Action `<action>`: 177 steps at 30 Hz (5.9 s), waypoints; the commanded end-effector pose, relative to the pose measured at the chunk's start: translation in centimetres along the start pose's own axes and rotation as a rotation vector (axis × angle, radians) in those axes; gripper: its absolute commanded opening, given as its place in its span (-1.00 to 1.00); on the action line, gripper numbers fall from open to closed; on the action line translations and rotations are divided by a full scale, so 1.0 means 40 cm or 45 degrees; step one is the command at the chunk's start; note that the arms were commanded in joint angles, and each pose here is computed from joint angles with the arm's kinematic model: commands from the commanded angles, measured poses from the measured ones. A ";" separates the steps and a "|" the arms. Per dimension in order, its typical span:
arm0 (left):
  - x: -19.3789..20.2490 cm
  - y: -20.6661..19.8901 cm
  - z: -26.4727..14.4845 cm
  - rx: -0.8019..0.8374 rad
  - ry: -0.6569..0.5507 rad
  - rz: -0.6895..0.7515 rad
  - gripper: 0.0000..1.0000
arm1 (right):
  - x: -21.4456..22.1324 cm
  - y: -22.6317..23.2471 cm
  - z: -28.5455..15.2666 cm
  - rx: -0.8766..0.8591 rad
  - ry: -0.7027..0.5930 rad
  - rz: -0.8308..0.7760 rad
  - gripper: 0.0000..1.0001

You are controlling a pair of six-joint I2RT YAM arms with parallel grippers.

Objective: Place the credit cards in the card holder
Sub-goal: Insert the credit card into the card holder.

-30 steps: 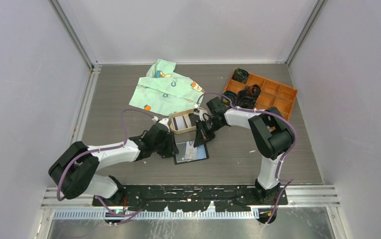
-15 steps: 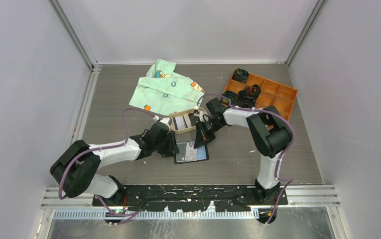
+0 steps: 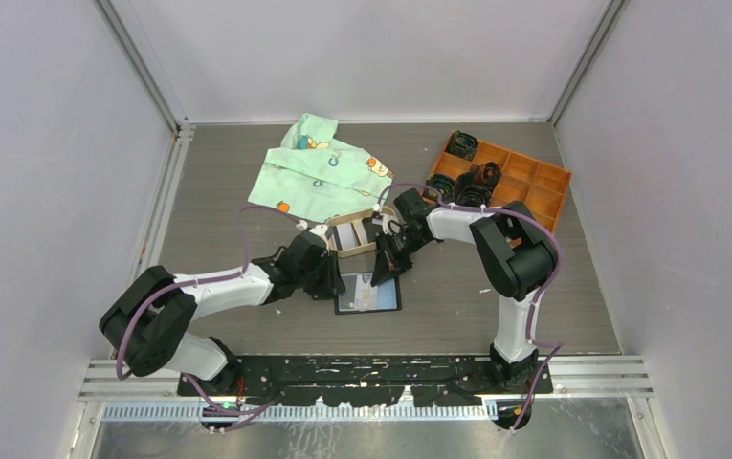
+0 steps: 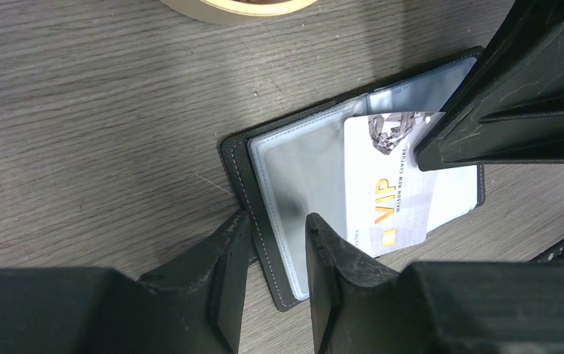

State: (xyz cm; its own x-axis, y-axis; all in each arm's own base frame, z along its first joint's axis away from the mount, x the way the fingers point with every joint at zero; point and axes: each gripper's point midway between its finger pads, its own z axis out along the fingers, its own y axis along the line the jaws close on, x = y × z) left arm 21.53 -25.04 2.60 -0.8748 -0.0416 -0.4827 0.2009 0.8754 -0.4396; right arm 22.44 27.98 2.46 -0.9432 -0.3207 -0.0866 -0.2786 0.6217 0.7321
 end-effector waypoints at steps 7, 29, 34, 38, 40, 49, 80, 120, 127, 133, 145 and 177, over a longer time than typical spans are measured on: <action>-0.017 -0.069 0.006 0.143 0.009 0.008 -0.31 | -0.023 -0.004 0.022 0.026 -0.035 0.030 -0.82; -0.080 -0.227 -0.165 0.277 -0.229 0.057 -0.19 | -0.028 -0.006 0.020 0.006 -0.033 0.030 -0.60; -0.047 -0.313 -0.129 0.284 -0.258 0.109 -0.63 | -0.028 -0.007 0.020 0.007 -0.033 0.024 -0.59; -0.031 -0.330 -0.066 0.211 -0.210 0.102 -0.89 | -0.027 -0.008 0.021 0.009 -0.030 0.023 -0.59; -0.024 -0.326 -0.034 0.156 -0.193 0.110 -0.89 | -0.026 -0.009 0.021 0.012 -0.028 0.023 -0.59; 0.002 -0.317 0.068 0.013 -0.144 0.166 -0.81 | -0.026 -0.011 0.020 0.016 -0.025 0.019 -0.59; -0.043 -0.228 -0.007 -0.148 -0.257 0.277 -0.53 | -0.059 0.059 -0.074 -0.013 -0.121 -0.176 -0.07; -0.016 -0.002 -0.102 0.094 -0.207 0.000 -0.11 | -0.007 -0.005 0.014 0.092 -0.008 -0.144 -0.82; -0.012 -0.010 -0.078 0.120 -0.170 -0.003 -0.26 | -0.008 0.006 0.020 0.066 -0.005 -0.142 -0.82; -0.008 -0.010 -0.069 0.117 -0.148 0.004 -0.31 | -0.009 0.016 0.026 0.038 -0.002 -0.132 -0.81; -0.009 -0.017 -0.074 0.133 -0.140 0.013 -0.35 | -0.016 0.035 0.039 -0.007 -0.001 -0.125 -0.80; -0.013 -0.028 -0.090 0.154 -0.140 0.023 -0.35 | -0.046 0.116 -0.018 -0.085 -0.054 -0.323 -0.69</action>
State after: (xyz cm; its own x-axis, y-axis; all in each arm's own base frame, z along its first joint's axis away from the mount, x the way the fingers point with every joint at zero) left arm 18.93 -23.36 3.65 -0.8551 -0.0688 -0.5139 0.2308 0.8371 -0.4961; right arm 22.21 30.36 3.05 -0.8960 -0.4073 -0.1769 -0.3924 0.5399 0.7446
